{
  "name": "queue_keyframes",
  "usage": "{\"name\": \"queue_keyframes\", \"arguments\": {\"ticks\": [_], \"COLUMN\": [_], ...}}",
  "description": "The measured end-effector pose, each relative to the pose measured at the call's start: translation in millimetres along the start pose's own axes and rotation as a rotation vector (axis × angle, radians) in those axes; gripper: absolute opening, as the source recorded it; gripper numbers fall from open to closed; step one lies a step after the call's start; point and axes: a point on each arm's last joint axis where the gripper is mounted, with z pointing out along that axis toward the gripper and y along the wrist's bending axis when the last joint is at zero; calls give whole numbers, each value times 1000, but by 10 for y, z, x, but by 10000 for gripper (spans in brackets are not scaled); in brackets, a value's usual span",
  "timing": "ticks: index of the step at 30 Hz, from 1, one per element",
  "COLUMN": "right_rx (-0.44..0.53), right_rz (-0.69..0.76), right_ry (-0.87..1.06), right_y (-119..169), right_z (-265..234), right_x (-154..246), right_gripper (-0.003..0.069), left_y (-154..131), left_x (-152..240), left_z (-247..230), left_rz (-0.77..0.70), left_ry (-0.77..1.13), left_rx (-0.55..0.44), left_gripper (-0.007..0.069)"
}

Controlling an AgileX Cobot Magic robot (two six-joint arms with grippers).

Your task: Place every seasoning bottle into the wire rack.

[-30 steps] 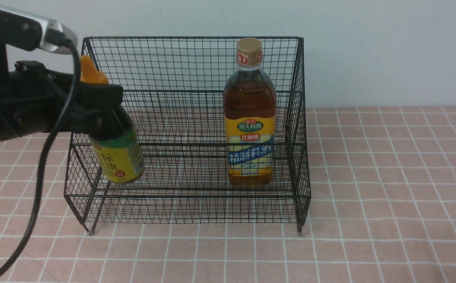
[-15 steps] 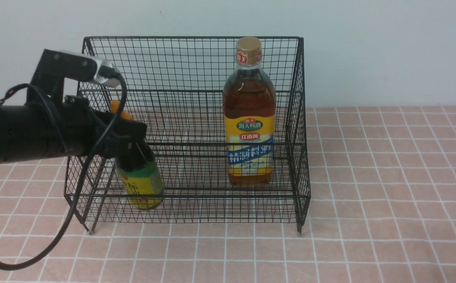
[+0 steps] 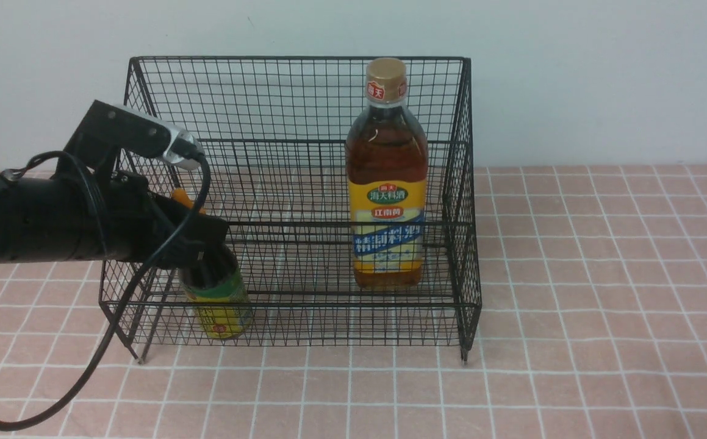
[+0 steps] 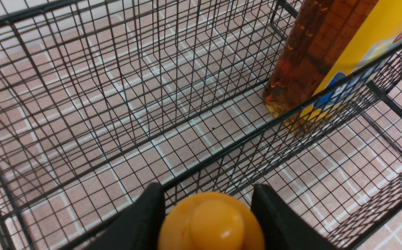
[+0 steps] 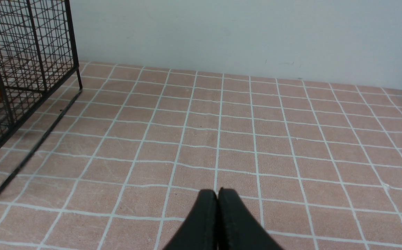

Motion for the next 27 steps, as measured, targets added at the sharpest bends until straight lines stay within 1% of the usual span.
{"name": "queue_keyframes", "arguments": {"ticks": [5, 8, 13, 15, 17, 19, 21, 22, 23, 24, 25, 27], "right_rx": [0, 0, 0, 0, 0, 0, 0, 0, 0, 0, 0, 0], "right_rz": [0, 0, 0, 0, 0, 0, 0, 0, 0, 0, 0, 0], "right_ry": [0, 0, 0, 0, 0, 0, 0, 0, 0, 0, 0, 0], "right_y": [0, 0, 0, 0, 0, 0, 0, 0, 0, 0, 0, 0], "right_z": [0, 0, 0, 0, 0, 0, 0, 0, 0, 0, 0, 0], "right_x": [0, 0, 0, 0, 0, 0, 0, 0, 0, 0, 0, 0], "right_gripper": [-14, -14, -14, -14, -14, -14, -14, -14, -14, -14, -14, -14], "left_y": [-29, -86, -211, -296, -396, -505, -636, -705, -728, -810, -892, -995], "left_x": [-25, -92, -233, -293, -347, -385, -406, -409, -411, -403, -388, -318], "left_z": [-25, -131, -417, -580, -764, -945, -1146, -1242, -1280, -1384, -1496, -1620], "left_rz": [-1, 14, 51, 52, 51, 50, 32, 26, 28, 15, 12, 5], "left_ry": [-8, -40, -127, -172, -223, -269, -315, -335, -344, -361, -383, -408], "left_rx": [22, 33, 13, 14, 16, 28, 52, 67, 69, 93, 109, 122], "left_gripper": [331, 359, 353, 321, 263, 192, 89, 50, 50, 15, 3, -6]}}
